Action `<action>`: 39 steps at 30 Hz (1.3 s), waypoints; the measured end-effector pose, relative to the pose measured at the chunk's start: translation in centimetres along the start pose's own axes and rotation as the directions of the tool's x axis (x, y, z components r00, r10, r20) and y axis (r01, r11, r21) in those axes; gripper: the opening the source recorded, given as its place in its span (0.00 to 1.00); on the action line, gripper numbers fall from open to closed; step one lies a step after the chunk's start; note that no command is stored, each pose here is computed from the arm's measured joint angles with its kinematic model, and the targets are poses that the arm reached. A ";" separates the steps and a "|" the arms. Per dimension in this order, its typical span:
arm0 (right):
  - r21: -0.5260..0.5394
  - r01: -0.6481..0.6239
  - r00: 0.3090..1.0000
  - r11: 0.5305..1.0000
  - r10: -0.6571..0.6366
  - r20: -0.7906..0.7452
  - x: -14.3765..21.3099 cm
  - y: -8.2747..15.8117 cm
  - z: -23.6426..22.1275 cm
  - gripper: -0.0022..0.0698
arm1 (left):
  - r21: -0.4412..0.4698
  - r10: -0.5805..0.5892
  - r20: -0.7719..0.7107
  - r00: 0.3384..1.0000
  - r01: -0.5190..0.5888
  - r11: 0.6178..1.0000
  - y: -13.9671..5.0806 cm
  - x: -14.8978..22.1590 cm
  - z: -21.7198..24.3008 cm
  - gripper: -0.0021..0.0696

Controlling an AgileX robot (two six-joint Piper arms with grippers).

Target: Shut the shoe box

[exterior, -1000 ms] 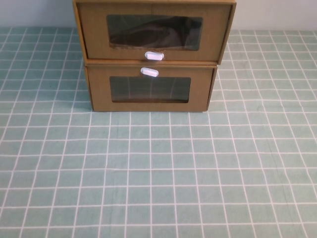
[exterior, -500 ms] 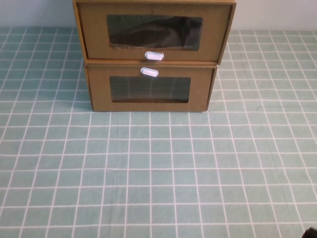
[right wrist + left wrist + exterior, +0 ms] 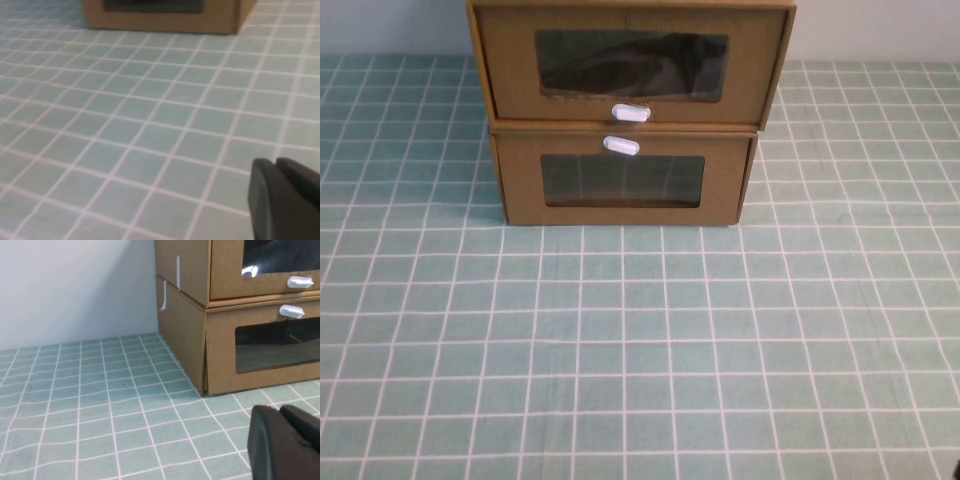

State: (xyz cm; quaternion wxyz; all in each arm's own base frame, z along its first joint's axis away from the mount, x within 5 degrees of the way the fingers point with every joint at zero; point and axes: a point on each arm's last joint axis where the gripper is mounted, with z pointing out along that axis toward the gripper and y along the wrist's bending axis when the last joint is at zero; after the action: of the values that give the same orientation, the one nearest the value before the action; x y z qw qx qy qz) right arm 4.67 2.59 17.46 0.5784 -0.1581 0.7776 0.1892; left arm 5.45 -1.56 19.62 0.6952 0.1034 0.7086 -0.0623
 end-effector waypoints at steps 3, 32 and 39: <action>0.169 -0.011 0.999 0.986 0.004 0.043 -0.3 -1.0 -0.1 0.01 | 0.000 0.000 -0.001 1.000 0.000 1.000 0.0 0.0 0.0 0.02; 0.463 -0.171 0.985 0.870 0.142 0.096 -0.1 -2.6 -0.7 0.01 | 0.004 0.000 -0.005 1.000 0.000 1.000 0.0 0.0 0.0 0.02; 0.463 -0.171 0.985 0.870 0.142 0.096 -0.1 -2.6 -0.7 0.01 | 0.004 0.000 -0.005 1.000 0.000 1.000 0.0 0.0 0.0 0.02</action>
State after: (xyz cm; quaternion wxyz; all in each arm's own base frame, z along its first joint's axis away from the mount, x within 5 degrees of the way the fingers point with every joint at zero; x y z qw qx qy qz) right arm 5.33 0.01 17.41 0.6046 0.0556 0.7932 0.0462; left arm 5.44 -1.60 19.57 0.6931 0.1050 0.7103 -0.0635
